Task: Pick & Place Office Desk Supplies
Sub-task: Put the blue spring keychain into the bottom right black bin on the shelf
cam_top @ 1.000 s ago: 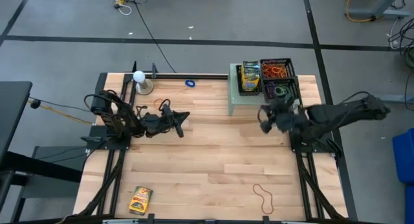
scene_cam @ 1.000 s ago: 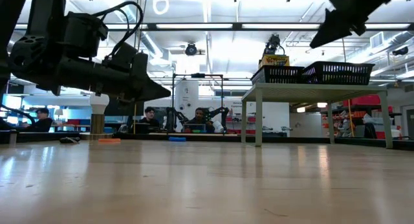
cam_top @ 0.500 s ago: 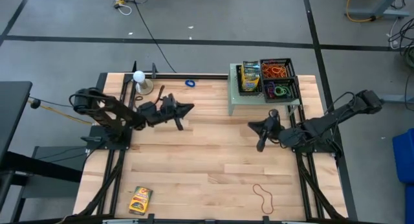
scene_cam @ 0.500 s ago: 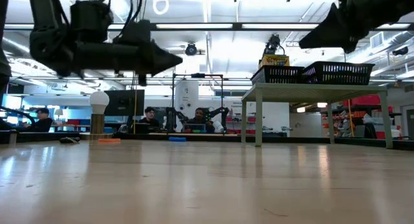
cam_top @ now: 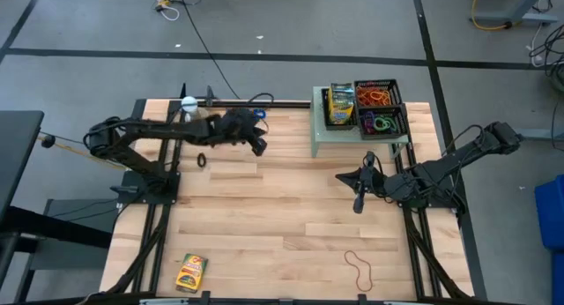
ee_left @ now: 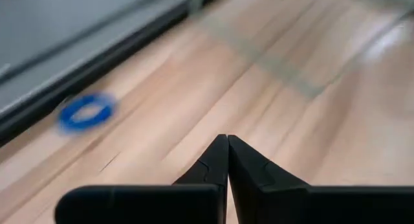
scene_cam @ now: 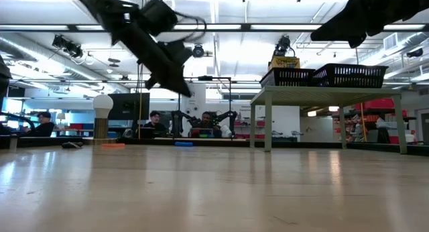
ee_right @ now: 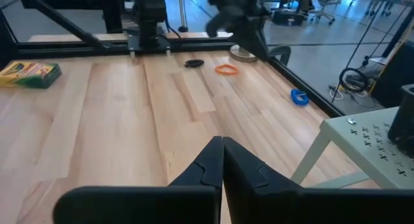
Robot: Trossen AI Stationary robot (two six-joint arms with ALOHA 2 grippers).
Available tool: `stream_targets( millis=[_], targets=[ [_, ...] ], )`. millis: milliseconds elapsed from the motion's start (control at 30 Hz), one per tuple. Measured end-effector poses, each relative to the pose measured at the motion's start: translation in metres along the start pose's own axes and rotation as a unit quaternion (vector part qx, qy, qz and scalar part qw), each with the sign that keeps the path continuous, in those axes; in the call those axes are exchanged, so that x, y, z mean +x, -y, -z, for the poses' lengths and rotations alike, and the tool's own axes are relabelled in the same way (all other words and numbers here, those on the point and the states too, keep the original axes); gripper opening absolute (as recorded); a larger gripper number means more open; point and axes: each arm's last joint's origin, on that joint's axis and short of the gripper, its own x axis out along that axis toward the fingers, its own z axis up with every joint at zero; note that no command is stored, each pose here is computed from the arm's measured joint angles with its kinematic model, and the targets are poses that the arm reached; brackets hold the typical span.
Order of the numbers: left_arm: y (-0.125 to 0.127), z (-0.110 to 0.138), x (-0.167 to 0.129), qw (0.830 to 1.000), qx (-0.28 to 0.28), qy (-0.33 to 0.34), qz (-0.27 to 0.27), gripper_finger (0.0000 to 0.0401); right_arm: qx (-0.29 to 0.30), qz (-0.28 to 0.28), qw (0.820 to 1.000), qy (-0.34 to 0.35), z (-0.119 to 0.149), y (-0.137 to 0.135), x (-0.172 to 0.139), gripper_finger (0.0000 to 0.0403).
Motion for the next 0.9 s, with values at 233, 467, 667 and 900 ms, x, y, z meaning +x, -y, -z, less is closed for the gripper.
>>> stream_targets(
  millis=[233, 467, 667, 900],
  targets=[
    [-0.049, -0.028, 0.026, 0.988, -0.048, -0.137, -0.051, 0.0049, -0.002, 0.001, 1.000, -0.003, 0.001, 0.000, 0.000, 0.0008],
    [-0.102, -0.031, 0.081, 0.973, -0.101, -0.190, -0.078, 0.0120, -0.002, 0.002, 1.000, -0.002, 0.001, 0.000, 0.000, 0.0008],
    [-0.131, -0.023, 0.119, 0.964, -0.113, -0.219, -0.101, 0.0140, -0.002, 0.002, 1.000, -0.002, 0.001, 0.000, 0.000, 0.0004],
    [-0.147, -0.020, 0.132, 0.959, -0.130, -0.223, -0.116, 0.0132, -0.002, 0.005, 1.000, -0.002, 0.001, 0.000, 0.000, 0.0009]
  ],
)
